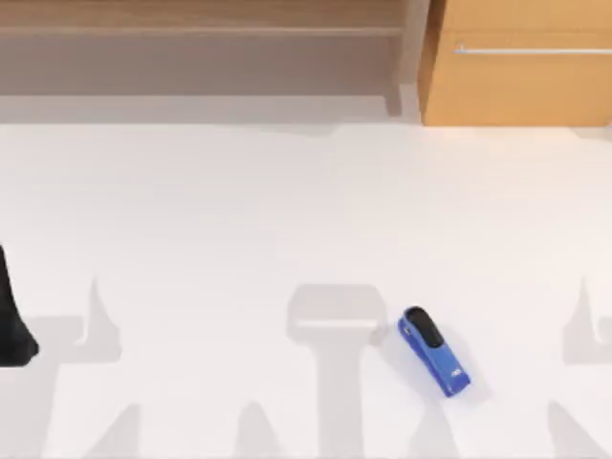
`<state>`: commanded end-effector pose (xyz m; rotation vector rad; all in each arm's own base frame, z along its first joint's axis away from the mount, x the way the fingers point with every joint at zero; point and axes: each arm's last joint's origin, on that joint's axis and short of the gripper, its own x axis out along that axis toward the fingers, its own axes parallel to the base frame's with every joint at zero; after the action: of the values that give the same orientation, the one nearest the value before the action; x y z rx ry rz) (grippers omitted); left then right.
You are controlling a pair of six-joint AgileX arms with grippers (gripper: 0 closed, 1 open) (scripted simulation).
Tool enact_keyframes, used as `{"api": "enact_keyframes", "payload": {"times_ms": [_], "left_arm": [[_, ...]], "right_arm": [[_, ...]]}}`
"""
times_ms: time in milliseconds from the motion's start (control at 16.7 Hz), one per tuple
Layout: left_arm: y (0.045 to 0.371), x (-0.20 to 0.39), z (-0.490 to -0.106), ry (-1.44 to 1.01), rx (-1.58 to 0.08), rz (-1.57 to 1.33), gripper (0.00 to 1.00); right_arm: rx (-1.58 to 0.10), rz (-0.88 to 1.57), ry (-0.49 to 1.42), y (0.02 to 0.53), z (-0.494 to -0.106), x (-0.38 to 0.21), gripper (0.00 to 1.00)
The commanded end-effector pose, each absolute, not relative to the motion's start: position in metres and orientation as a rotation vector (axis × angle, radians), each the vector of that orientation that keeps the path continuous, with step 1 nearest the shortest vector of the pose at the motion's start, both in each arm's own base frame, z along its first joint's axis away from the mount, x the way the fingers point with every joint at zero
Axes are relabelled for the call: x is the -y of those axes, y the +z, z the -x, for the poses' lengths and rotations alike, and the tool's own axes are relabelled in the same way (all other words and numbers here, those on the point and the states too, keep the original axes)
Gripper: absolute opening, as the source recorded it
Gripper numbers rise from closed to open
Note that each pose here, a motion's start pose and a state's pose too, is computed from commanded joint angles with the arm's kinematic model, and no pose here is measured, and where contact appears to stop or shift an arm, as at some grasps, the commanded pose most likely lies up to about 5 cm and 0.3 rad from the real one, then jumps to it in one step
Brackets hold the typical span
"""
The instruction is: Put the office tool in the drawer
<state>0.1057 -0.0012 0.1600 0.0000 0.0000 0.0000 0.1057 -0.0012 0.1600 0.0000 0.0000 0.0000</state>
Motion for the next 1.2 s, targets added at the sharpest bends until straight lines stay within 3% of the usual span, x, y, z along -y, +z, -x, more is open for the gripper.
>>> {"api": "enact_keyframes", "payload": {"times_ms": [300,600,900,1200], "left_arm": [[0.160,0.001,-0.106,0.000,0.000,0.000,1.00],[0.160,0.001,-0.106,0.000,0.000,0.000,1.00],[0.160,0.001,-0.106,0.000,0.000,0.000,1.00],[0.160,0.001,-0.106,0.000,0.000,0.000,1.00]], "right_arm": [[0.012,0.060,-0.002,0.170,-0.108,0.001,1.00],[0.046,0.364,-0.013,0.213,-0.129,0.001,1.00],[0.019,0.797,-0.009,0.244,-0.199,-0.001,1.00],[-0.052,1.166,0.015,0.220,-0.287,-0.008,1.00]]}}
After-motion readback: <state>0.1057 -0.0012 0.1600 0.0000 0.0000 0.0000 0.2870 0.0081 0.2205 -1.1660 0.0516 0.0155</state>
